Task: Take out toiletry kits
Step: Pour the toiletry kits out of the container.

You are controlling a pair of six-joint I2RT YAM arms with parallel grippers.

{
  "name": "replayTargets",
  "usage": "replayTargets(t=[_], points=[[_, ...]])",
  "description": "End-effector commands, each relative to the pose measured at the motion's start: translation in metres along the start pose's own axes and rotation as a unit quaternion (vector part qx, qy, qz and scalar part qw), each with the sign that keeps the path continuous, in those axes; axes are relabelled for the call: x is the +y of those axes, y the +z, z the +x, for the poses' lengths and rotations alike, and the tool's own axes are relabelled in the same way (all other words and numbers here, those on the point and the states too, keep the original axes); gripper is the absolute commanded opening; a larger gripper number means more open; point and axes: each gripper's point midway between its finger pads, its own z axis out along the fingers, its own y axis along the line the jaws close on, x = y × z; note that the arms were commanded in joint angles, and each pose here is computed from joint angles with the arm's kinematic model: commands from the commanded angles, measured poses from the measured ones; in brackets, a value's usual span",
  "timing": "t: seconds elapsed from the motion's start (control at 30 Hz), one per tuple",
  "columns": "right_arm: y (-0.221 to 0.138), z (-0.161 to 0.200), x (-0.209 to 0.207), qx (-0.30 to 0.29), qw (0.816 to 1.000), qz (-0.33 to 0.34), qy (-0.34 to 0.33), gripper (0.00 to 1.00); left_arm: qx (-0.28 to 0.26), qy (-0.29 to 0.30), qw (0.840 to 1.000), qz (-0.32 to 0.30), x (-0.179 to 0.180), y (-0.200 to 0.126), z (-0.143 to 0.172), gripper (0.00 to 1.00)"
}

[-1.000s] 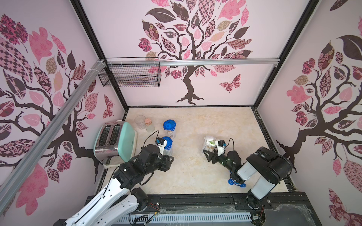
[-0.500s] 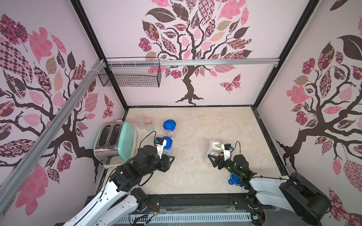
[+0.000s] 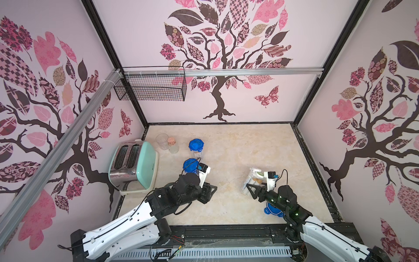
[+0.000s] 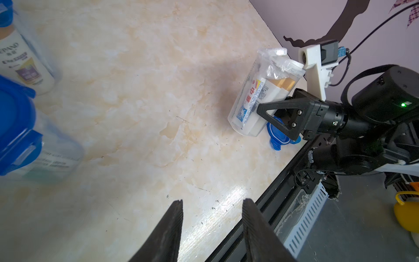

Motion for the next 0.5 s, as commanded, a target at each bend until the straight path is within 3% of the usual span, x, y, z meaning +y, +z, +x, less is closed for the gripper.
replayTargets(t=[0.0,0.47], points=[[-0.001,0.001,0.002,0.011,0.999,0.001,0.037,0.68,-0.03,0.004,0.999,0.013,-0.008,0.005,-0.013,0.47],[0.002,0.026,-0.016,0.072,0.987,0.059,0.13,0.69,-0.01,0.023,0.999,0.024,-0.009,0.03,0.002,0.47]])
